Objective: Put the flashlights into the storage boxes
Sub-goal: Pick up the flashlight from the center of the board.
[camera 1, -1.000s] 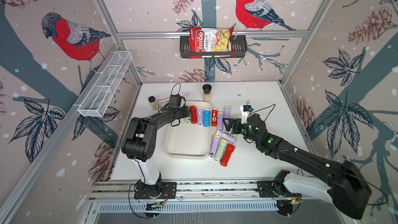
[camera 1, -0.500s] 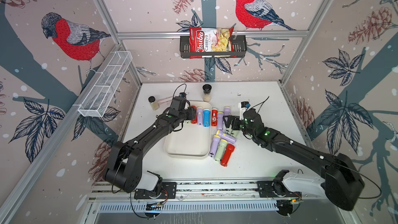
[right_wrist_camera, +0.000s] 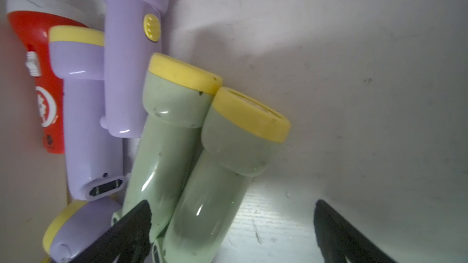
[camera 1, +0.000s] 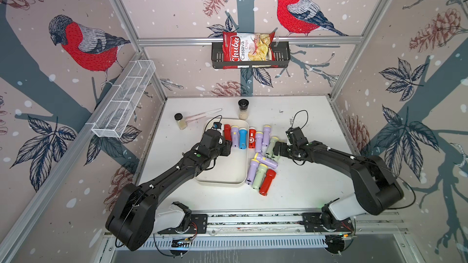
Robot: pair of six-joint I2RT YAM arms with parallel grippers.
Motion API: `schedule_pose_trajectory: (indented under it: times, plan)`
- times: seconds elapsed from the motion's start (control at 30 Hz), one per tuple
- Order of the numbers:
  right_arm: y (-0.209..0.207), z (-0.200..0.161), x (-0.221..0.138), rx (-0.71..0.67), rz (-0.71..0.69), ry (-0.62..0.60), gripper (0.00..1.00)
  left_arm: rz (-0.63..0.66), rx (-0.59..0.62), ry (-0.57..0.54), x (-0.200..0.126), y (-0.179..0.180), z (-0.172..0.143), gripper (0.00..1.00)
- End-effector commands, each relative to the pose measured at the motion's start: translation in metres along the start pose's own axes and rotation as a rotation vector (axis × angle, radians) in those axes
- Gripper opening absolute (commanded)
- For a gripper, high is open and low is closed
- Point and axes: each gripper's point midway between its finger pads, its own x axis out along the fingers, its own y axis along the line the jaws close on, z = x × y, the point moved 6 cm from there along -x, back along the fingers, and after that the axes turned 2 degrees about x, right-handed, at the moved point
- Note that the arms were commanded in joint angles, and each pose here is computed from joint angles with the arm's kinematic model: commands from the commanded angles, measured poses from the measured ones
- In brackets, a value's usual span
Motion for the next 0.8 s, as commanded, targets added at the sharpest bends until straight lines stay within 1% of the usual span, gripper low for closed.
schedule_pose_trajectory:
  times: [0.0, 0.13, 0.33, 0.43, 0.57, 0.77]
  plan:
    - [-0.001, 0.002, 0.002, 0.000, -0.014, 0.017, 0.98, 0.000, 0.015, -0.030, 0.002, -0.001, 0.006, 0.53]
    - [-0.004, 0.006, 0.007, -0.017, -0.070, 0.025, 0.94, -0.009, 0.015, -0.037, 0.003, -0.002, 0.004, 0.53]
    - [-0.015, 0.009, 0.013, -0.034, -0.188, 0.043, 0.81, -0.001, 0.007, -0.064, -0.001, 0.000, 0.005, 0.53]
    - [-0.017, 0.013, 0.014, -0.044, -0.230, 0.036, 0.79, 0.013, 0.017, -0.074, -0.003, 0.001, 0.007, 0.53]
    - [-0.010, 0.025, 0.014, -0.064, -0.211, 0.016, 0.71, 0.019, 0.019, -0.078, -0.005, 0.002, 0.007, 0.53]
    - [-0.005, 0.037, 0.019, -0.081, -0.221, 0.001, 0.71, 0.034, 0.017, -0.081, -0.006, 0.004, 0.007, 0.53]
